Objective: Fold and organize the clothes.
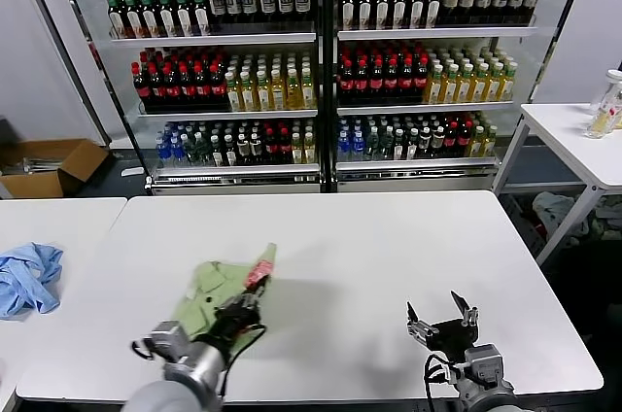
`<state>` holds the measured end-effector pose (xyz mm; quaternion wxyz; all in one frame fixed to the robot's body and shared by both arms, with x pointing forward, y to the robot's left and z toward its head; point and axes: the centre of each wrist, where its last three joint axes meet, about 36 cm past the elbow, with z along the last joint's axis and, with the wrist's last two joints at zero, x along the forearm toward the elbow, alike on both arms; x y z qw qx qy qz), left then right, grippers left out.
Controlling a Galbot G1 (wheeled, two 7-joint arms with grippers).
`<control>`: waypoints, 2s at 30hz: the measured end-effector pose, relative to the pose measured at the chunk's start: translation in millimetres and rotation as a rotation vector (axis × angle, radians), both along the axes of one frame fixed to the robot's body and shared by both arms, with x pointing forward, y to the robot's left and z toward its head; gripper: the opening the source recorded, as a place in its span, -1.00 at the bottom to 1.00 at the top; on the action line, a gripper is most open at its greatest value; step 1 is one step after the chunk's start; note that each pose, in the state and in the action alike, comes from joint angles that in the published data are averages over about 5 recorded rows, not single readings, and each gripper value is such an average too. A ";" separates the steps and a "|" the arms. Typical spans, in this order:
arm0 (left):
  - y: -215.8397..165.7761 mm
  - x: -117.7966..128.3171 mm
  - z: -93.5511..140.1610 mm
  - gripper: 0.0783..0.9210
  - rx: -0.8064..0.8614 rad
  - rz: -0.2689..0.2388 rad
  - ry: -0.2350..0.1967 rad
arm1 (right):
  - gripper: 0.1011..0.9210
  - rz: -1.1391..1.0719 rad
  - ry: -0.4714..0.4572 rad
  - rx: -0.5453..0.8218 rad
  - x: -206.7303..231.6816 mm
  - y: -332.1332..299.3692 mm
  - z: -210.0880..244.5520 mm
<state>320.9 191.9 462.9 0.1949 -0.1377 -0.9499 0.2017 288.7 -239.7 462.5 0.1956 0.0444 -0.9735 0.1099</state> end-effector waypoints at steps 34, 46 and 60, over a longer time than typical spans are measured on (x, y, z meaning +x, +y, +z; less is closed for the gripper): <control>41.9 -2.2 -17.0 0.76 0.310 0.111 -0.313 | 0.76 0.181 0.105 0.315 78.4 79.7 -24.1; 68.0 -13.7 -22.6 0.77 0.399 0.162 -0.306 | 0.70 0.200 0.230 0.374 119.7 120.3 -56.9; 78.8 -12.0 -28.8 0.77 0.441 0.177 -0.305 | -0.30 0.212 0.277 0.421 128.4 130.3 -63.7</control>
